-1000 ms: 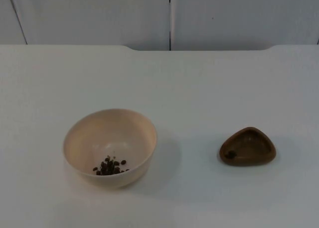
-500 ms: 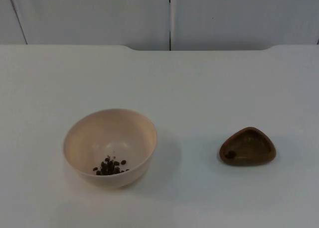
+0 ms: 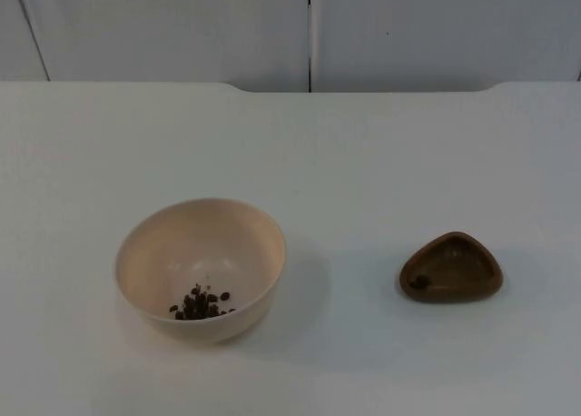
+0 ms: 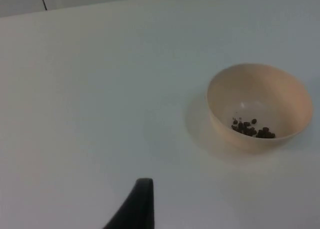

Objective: Pick up the bowl with the left hand and pour the coffee beans from the cup into the bowl with the right hand.

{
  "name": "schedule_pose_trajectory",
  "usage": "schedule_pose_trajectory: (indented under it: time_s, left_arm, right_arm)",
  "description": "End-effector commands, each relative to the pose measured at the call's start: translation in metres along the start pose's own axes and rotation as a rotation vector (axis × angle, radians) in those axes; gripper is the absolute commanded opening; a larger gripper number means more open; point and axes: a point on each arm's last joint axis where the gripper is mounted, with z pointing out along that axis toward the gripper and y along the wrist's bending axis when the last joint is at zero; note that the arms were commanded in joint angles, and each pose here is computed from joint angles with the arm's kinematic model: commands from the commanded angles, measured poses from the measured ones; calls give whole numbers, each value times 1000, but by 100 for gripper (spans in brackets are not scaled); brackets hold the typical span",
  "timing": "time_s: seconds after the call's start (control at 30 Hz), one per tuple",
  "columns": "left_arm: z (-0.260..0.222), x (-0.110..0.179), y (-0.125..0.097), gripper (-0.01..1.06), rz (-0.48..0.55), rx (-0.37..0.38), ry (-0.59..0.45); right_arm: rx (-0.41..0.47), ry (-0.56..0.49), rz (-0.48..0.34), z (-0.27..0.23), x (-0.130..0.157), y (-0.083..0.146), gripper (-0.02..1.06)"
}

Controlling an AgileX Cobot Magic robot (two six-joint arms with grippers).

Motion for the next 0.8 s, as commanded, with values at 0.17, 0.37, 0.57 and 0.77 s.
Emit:
schedule_pose_trajectory:
  time_s: [0.17, 0.37, 0.57, 0.77]
  left_arm:
    - [0, 0, 0, 105, -5, -7, -11]
    - [0, 0, 0, 105, -5, -7, -11]
    - [0, 0, 0, 105, -5, -7, -11]
    - [0, 0, 0, 105, -31, -53, -12]
  right_arm:
    - [122, -10, 64, 0, 0, 1, 105]
    - [185, -13, 97, 0, -1, 2, 105]
    - [219, -13, 114, 0, -1, 2, 105]
    - [220, -13, 115, 0, -1, 2, 105]
